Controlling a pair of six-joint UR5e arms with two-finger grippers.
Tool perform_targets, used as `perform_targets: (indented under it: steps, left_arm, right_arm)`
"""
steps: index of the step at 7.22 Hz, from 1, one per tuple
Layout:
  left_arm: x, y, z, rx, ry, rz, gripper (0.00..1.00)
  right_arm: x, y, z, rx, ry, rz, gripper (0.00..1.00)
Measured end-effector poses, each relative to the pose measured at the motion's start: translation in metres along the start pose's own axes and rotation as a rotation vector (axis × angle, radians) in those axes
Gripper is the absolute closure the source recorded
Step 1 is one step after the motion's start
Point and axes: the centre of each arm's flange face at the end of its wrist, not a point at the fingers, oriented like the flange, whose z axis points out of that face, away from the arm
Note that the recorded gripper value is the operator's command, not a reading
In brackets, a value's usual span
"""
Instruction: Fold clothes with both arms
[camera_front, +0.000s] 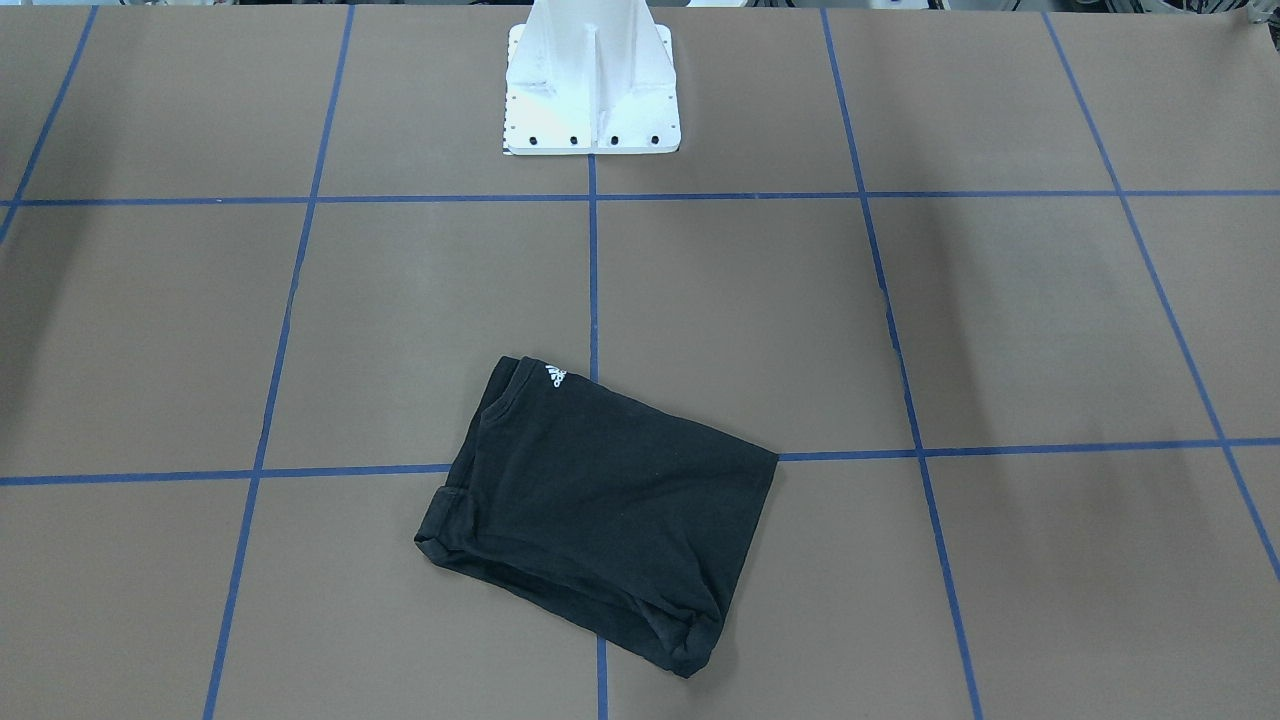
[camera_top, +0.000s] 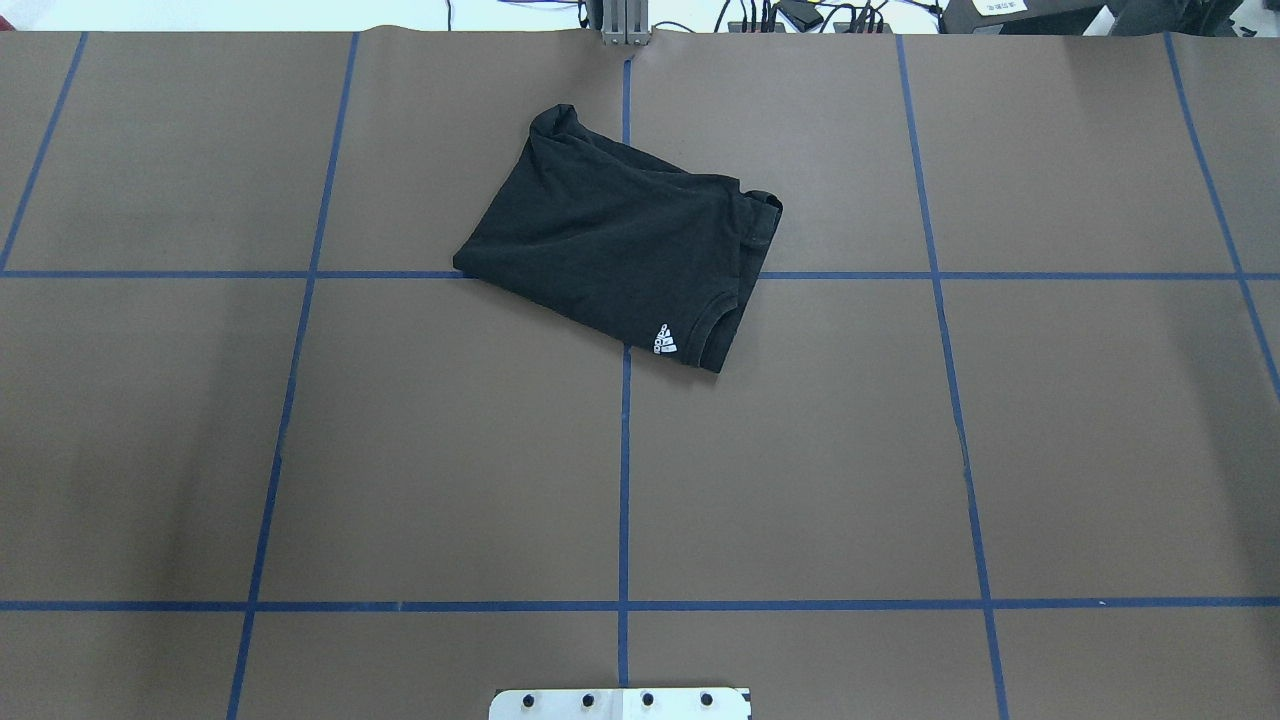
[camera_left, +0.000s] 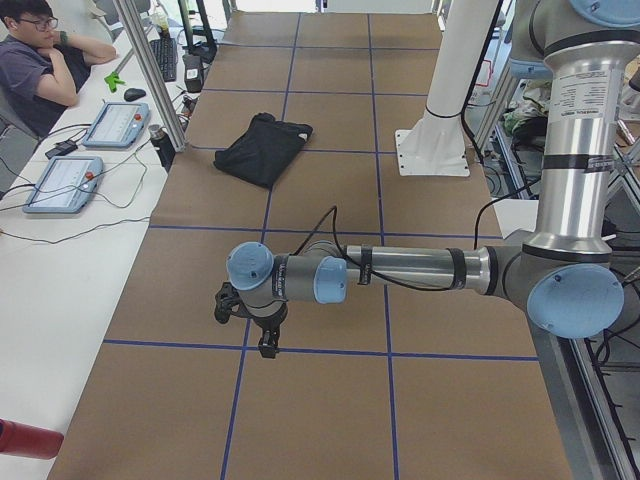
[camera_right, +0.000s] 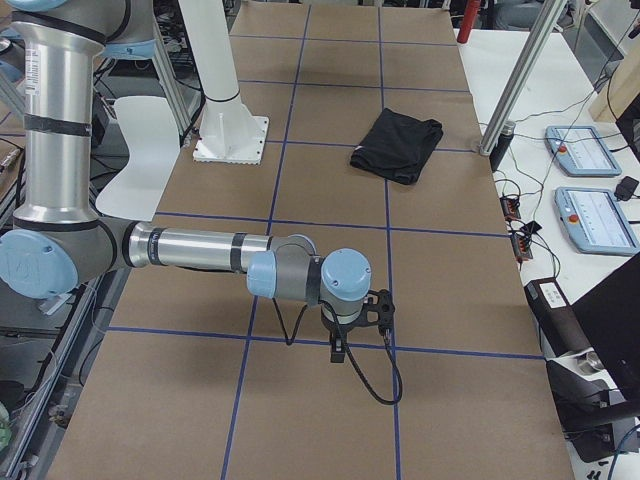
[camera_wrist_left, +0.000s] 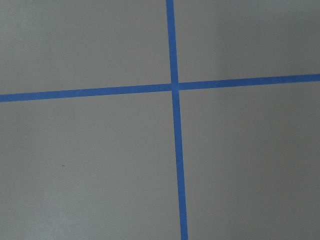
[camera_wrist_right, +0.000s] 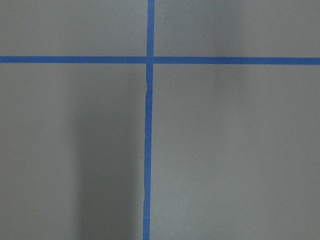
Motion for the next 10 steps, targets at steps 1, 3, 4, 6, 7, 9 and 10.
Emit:
perform_targets:
  steps: [1, 3, 4, 6, 7, 9, 10]
  left_arm:
    - [0.0001, 0.0001, -0.0001, 0.0, 0.0, 0.0, 0.0]
    - [0.0, 0.0004, 0.0, 0.0, 0.0, 0.0, 0.0]
    - [0.0002, 0.0002, -0.0002, 0.001, 0.0, 0.001, 0.0]
    - [0.0004, -0.0001, -0.0004, 0.002, 0.0, 0.002, 0.0]
    - [0.0003, -0.0001, -0.0003, 0.001, 0.0, 0.002, 0.0]
    - [-0.0002, 0.0005, 0.0, 0.001, -0.001, 0.001, 0.0]
    - [-0.0002, 0.0005, 0.0, 0.001, -0.002, 0.001, 0.0]
  right_arm:
    - [-0.0023, -0.0028, -0.0023, 0.006, 0.0, -0.006, 0.0]
    - [-0.0064, -0.0069, -0.0063, 0.015, -0.001, -0.015, 0.0]
    - [-0.0076, -0.0083, -0.0071, 0.017, -0.001, -0.018, 0.0]
    - [-0.0095, -0.0108, -0.0083, 0.02, -0.002, -0.022, 0.0]
    - [-0.0097, -0.0112, -0.0082, 0.02, -0.002, -0.022, 0.0]
    - [-0.0101, -0.0115, -0.0082, 0.02, -0.003, -0.022, 0.0]
    - [-0.0101, -0.0116, -0.0082, 0.02, -0.003, -0.022, 0.0]
